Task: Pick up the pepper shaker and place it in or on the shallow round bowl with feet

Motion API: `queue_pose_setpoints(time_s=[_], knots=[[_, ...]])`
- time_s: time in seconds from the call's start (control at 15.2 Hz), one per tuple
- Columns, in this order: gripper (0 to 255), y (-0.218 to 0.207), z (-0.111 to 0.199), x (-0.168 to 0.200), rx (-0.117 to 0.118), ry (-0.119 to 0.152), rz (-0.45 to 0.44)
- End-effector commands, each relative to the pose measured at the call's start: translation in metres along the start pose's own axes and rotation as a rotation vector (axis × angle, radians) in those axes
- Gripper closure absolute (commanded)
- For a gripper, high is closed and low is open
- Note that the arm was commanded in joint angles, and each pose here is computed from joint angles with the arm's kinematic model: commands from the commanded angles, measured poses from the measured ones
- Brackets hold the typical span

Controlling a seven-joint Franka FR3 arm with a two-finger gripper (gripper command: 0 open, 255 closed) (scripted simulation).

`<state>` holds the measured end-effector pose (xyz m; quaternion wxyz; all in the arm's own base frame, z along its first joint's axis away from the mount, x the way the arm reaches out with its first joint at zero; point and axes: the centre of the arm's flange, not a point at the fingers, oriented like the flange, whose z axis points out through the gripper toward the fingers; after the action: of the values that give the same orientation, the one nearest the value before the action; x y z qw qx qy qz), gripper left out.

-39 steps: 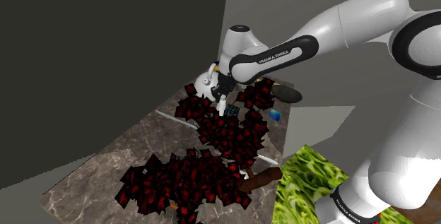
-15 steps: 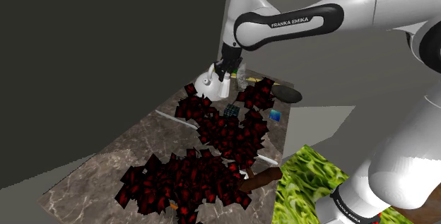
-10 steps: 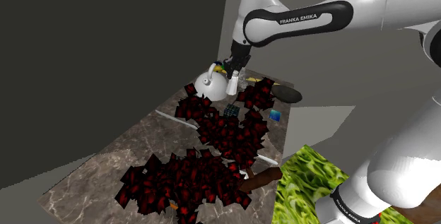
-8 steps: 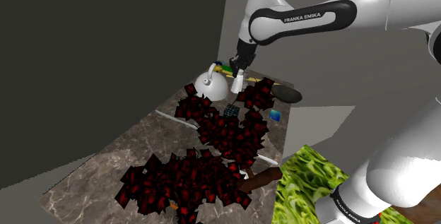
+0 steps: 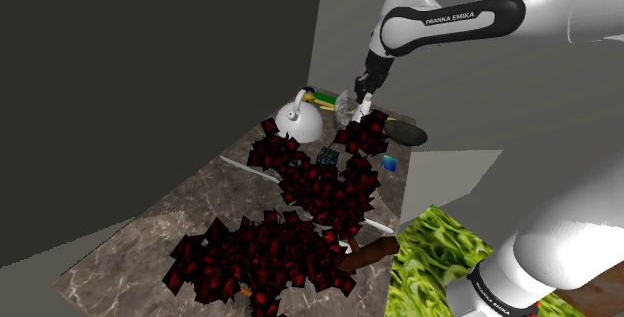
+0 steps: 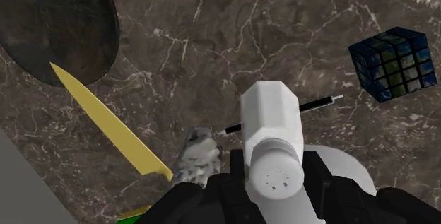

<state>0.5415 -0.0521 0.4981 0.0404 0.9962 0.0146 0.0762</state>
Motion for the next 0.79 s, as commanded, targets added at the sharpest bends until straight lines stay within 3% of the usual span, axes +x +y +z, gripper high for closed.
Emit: queue_pose_setpoints(time_s=[0.0,0.73], knots=[[255,0.026,0.0,-0.005,0.0,0.0,-0.002],[255,0.167,-0.005,-0.039,0.0,0.0,-0.002]])
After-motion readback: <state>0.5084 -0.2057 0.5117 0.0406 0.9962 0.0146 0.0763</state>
